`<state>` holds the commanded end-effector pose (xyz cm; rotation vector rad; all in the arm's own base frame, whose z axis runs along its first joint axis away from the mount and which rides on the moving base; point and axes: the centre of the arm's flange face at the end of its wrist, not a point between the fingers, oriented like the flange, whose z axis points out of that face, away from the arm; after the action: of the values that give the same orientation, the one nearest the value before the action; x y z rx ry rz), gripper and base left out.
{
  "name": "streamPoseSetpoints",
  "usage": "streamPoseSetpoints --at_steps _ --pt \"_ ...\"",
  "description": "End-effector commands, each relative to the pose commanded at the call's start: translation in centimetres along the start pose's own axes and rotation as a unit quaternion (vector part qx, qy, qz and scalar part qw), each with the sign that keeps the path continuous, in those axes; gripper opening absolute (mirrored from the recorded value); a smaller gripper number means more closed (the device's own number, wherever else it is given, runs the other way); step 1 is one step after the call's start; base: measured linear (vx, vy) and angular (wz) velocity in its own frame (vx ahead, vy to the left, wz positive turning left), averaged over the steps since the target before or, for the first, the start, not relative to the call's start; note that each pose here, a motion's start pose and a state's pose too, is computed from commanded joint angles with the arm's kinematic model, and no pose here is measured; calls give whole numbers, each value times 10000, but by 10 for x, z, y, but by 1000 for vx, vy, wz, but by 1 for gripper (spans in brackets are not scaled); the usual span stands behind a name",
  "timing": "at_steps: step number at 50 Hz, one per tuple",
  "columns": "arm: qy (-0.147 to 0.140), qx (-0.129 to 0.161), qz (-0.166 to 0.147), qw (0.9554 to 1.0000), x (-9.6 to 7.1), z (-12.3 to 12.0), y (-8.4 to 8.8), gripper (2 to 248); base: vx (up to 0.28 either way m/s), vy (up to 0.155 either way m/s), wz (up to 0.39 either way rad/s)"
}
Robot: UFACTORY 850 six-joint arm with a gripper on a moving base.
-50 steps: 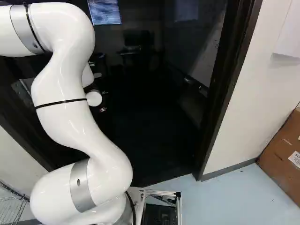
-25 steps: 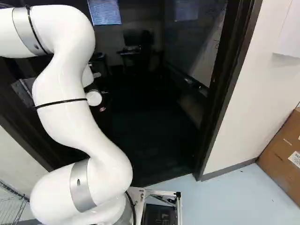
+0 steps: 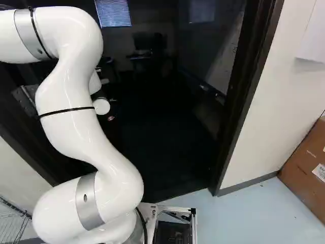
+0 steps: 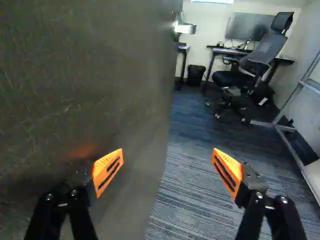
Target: Open the door and move inside
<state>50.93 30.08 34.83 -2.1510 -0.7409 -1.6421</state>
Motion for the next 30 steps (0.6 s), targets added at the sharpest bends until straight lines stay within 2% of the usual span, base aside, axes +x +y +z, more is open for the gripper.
streamPoseSetpoints --at_steps 19,30 --pt "-9 -22 7 10000 -1 -2 3 247 0 0 0" --pt "-33 -93 31 9999 -2 -9 11 247 0 0 0"
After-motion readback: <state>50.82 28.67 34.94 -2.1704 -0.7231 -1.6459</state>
